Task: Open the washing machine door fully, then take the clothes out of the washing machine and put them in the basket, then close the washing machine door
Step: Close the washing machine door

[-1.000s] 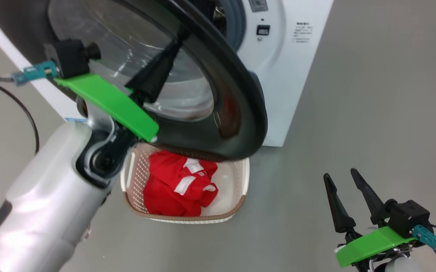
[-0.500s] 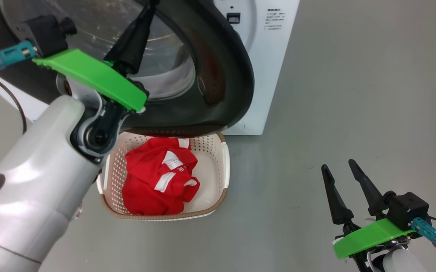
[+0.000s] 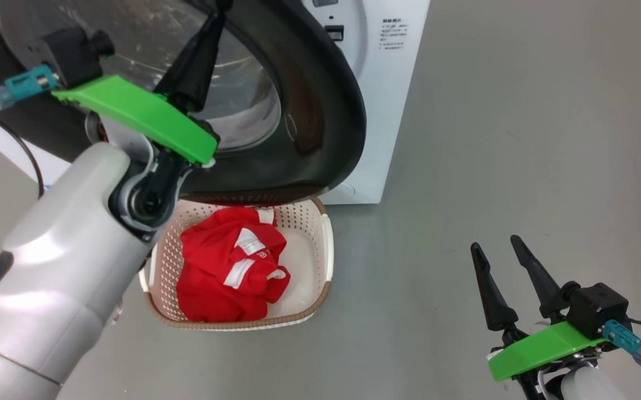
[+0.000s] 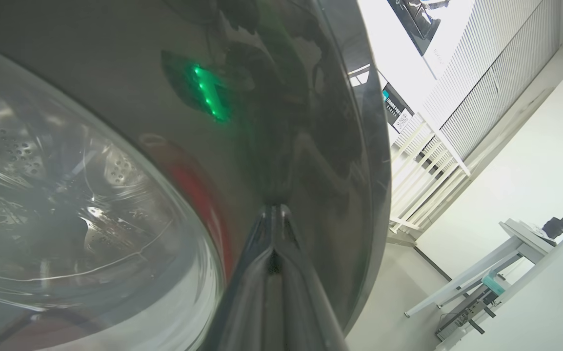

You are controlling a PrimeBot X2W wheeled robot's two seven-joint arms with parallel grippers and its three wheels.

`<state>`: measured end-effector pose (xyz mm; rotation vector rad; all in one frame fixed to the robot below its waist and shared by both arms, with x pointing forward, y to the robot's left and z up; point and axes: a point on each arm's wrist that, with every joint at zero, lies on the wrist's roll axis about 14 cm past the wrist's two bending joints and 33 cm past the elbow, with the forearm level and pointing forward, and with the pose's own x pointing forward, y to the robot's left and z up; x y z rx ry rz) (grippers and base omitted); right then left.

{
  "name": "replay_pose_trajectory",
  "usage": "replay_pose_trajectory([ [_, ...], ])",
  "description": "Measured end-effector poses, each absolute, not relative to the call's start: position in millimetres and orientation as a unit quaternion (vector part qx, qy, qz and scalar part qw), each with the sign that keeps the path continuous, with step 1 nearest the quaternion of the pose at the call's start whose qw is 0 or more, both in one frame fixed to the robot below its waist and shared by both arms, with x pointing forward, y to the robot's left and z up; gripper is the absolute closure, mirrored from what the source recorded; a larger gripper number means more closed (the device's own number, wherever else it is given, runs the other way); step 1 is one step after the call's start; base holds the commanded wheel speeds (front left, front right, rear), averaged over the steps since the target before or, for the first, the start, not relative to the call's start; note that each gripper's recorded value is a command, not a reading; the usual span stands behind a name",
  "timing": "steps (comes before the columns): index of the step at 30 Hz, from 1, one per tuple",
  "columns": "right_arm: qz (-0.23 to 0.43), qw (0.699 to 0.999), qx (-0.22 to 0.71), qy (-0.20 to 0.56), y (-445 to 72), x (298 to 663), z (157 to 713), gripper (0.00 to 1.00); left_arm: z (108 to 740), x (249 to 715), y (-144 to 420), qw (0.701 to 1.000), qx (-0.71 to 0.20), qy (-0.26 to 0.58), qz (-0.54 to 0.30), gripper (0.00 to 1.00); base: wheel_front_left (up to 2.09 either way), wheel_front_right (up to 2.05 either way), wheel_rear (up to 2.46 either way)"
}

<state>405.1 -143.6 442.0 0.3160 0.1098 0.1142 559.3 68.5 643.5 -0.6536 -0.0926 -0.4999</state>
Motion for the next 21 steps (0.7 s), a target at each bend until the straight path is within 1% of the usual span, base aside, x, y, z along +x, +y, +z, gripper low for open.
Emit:
replay_pose_trajectory([
  [11, 0.071, 0.984, 0.157, 0.043, -135.0, 405.2, 451.8, 0.00, 609.8, 534.6, 87.8, 0.926, -0.310, -0.015, -0.217, 0.99, 0.00, 0.00, 0.00],
  [12, 0.073, 0.984, 0.157, 0.044, -134.1, 403.8, 451.2, 0.00, 606.9, 531.6, 91.1, 0.927, -0.310, -0.014, -0.212, 0.96, 0.00, 0.00, 0.00],
  [15, 0.077, 0.984, 0.156, 0.045, -132.0, 400.9, 451.4, 0.00, 597.4, 522.5, 103.2, 0.931, -0.306, -0.014, -0.196, 0.73, 0.00, 0.00, 0.00],
  [16, 0.078, 0.984, 0.156, 0.044, -131.4, 400.7, 452.6, 0.00, 594.0, 519.2, 107.7, 0.932, -0.308, -0.013, -0.190, 0.67, 0.00, 0.00, 0.00],
  [18, 0.080, 0.984, 0.156, 0.043, -130.9, 398.8, 453.3, 0.00, 586.9, 512.0, 116.5, 0.935, -0.308, -0.012, -0.177, 0.56, 0.00, 0.00, 0.00],
  [20, 0.081, 0.984, 0.154, 0.042, -130.8, 397.4, 454.7, 0.00, 579.0, 504.8, 126.5, 0.939, -0.301, -0.012, -0.163, 0.48, 0.00, 0.00, 0.00],
  [21, 0.082, 0.984, 0.154, 0.041, -130.7, 397.1, 455.8, 0.00, 575.2, 501.4, 132.8, 0.942, -0.299, -0.012, -0.154, 0.38, 0.00, 0.00, 0.00],
])
